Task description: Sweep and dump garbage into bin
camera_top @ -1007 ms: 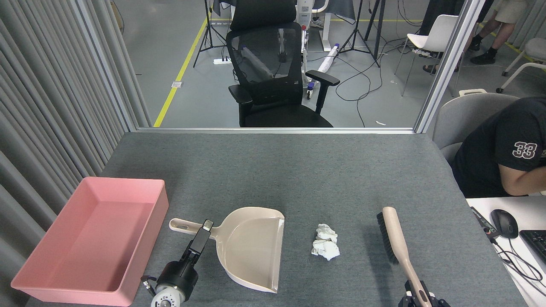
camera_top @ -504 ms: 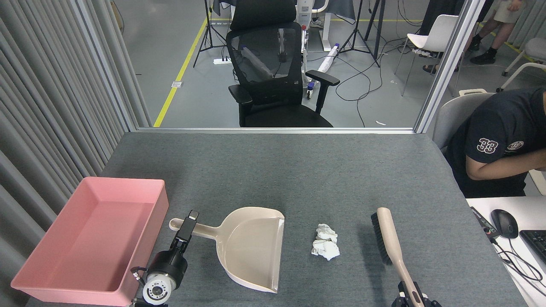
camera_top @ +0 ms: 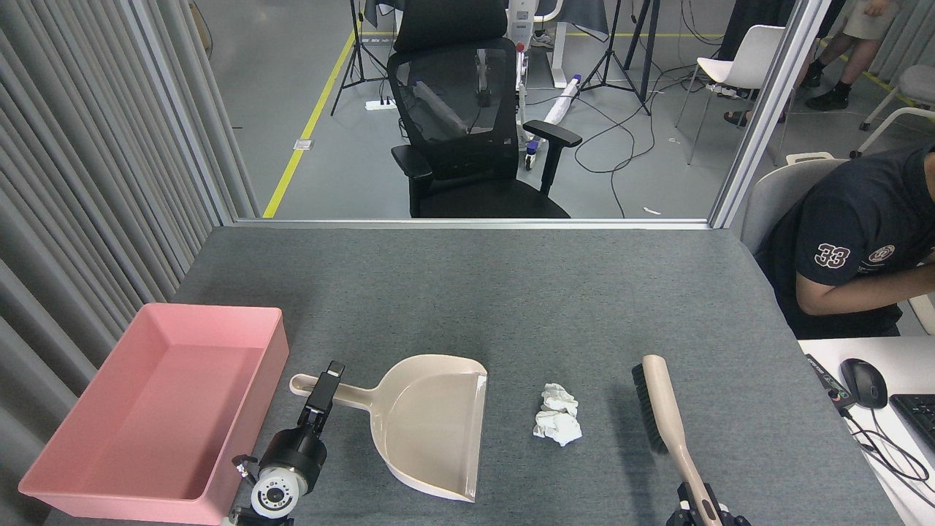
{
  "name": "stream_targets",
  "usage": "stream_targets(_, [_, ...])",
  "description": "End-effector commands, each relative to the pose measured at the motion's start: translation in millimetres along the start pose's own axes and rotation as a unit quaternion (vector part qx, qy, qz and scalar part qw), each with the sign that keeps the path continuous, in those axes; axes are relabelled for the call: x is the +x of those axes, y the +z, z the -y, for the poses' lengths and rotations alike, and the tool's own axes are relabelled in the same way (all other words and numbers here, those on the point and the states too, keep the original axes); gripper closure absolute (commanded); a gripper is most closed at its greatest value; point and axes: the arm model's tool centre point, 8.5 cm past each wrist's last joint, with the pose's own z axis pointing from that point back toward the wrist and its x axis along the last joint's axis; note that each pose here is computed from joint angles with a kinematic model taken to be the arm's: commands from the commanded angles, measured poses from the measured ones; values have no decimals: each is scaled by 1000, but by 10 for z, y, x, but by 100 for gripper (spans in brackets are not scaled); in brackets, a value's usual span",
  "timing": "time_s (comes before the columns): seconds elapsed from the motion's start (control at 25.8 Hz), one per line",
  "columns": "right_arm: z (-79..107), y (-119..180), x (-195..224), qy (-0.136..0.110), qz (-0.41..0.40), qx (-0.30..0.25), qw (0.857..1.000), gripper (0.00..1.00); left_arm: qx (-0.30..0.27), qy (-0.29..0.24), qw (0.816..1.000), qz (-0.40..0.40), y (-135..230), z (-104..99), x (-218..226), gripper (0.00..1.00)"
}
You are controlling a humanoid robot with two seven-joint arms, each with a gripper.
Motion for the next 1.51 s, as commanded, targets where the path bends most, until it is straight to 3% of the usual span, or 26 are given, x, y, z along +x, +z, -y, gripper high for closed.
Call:
stream_targets(0.0, [3,2,6,-1,0,-1,1000,95,-4,3,1000,-1,-8,11,-11,2])
stream_targets(0.08, [3,2,6,-1,0,-1,1000,95,-5,5,1000,0,-9,23,-8,5])
stream_targets(0.15, [11,1,7,0,0,-3,1000,95,-8,5,1000,-1,-8,25,-10,18])
stream_targets(0.35, [26,-1,12,-1,0,-8,1000,95,-10,4,1000,4,-43,7,27,24])
stream_targets(0.43, [14,5,15,-2,0,-7,1000,95,-9,6,1000,4,-42,6,28,33])
stream_targets(0.66, [18,-3,34,-4,0,-8,1000,95,-14,16,1000,-1,-18,-47,-19,46])
stream_targets(0.89, [20,-3,34,-4,0,-9,1000,95,-11,20,1000,1,5,-105,-33,53])
stream_targets(1.08, [19,-3,38,-5,0,-9,1000,94,-24,35,999,4,14,-58,-30,67])
stream_targets(1.47, [5,8,57,-5,5,-8,1000,95,-38,32,999,13,23,-13,-9,83])
